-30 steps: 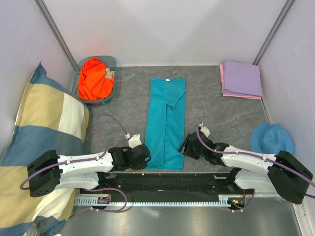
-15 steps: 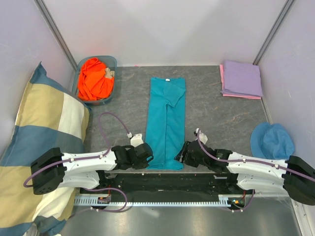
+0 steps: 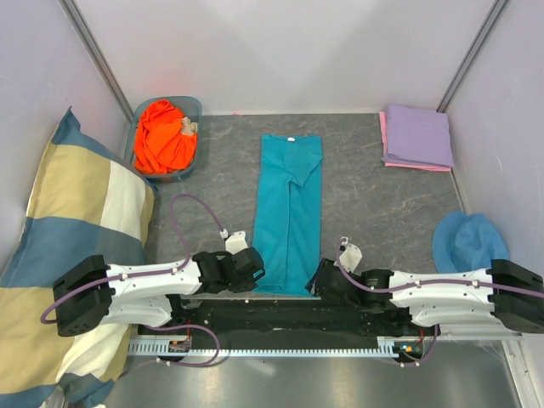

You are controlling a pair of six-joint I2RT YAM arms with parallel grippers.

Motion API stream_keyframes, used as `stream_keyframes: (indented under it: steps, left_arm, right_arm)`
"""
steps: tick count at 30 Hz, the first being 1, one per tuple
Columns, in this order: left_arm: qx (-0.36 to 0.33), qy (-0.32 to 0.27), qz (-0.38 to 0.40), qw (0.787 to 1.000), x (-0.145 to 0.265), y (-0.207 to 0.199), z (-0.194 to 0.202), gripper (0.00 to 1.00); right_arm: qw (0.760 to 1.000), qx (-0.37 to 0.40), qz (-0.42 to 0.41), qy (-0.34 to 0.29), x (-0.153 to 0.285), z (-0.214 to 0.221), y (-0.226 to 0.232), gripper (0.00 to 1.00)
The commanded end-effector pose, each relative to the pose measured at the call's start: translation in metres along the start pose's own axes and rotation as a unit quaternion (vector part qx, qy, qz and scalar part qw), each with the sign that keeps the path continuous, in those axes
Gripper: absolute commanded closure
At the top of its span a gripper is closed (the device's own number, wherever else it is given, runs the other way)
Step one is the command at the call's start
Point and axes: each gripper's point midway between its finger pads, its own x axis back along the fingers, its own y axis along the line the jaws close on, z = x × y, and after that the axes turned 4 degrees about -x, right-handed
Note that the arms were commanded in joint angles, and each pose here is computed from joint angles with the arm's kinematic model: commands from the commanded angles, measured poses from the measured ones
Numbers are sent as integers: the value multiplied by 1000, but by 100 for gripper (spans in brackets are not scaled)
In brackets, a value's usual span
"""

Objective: Fold and stack the t-shirts
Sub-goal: Grab the bottom of the folded rectangular tshirt with both arms

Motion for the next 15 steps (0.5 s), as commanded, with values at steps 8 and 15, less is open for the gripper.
stream_keyframes:
  steps: [8, 15]
  left_arm:
    - [-21, 9, -17, 1000, -3, 13, 9, 93]
    - [-22, 10, -18, 1000, -4, 13, 10, 93]
  right_arm:
    - [995, -49, 29, -87, 27, -40, -30, 43]
    - [996, -34, 43, -63, 17, -25, -31, 43]
